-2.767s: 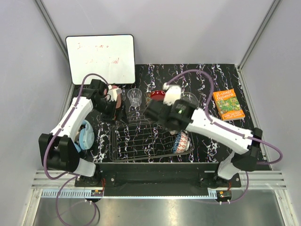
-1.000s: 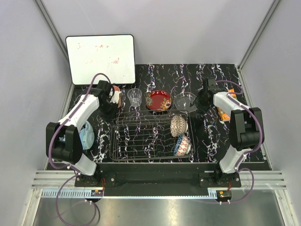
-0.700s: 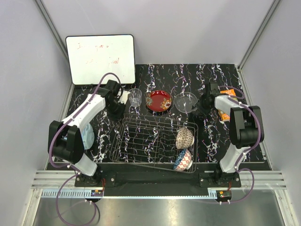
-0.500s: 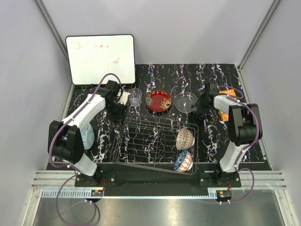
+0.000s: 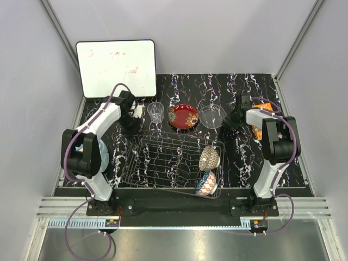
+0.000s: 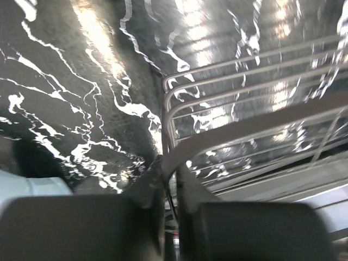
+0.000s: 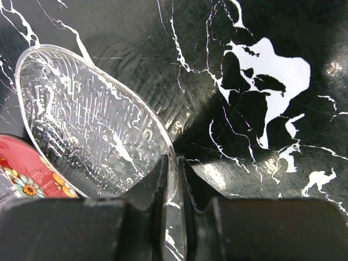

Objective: Load the mixed dishes into the dish rack

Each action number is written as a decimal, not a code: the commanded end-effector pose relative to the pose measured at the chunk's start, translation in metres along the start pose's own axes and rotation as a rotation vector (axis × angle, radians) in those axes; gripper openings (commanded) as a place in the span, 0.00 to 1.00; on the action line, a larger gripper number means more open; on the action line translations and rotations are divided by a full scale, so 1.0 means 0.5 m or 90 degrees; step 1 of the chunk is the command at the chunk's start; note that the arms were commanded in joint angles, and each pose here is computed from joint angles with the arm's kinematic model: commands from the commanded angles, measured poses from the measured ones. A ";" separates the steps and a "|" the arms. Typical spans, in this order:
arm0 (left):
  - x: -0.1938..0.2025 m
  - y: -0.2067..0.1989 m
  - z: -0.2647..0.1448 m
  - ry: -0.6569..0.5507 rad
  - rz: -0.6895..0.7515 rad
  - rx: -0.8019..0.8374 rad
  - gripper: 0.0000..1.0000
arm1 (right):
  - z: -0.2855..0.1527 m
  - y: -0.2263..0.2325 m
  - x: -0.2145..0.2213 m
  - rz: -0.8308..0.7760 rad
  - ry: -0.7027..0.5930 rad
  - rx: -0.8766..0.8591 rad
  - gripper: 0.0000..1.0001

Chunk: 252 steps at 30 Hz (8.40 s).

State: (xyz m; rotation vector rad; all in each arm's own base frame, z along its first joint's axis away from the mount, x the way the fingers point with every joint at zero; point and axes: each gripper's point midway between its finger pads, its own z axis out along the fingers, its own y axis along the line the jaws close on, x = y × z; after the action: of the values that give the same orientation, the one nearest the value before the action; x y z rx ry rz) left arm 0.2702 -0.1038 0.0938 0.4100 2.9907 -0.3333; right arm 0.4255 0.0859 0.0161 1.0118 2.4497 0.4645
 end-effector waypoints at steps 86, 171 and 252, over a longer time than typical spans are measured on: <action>-0.041 0.110 -0.295 -0.255 -0.096 0.032 0.97 | -0.622 0.266 0.093 -0.706 -0.583 -0.347 0.00; -0.020 0.106 -0.256 -0.233 -0.137 0.091 0.98 | -0.529 0.266 0.294 -0.988 -0.657 -0.133 0.59; 0.018 0.244 -0.221 -0.357 -0.150 0.036 0.99 | -0.211 0.254 0.059 -0.175 -0.188 0.035 1.00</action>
State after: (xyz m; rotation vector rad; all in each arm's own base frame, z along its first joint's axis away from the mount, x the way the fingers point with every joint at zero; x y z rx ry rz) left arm 0.2768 0.0378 0.1712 -0.0644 2.5220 -0.4442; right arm 0.4170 0.1771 0.1452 0.6871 2.3228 0.1326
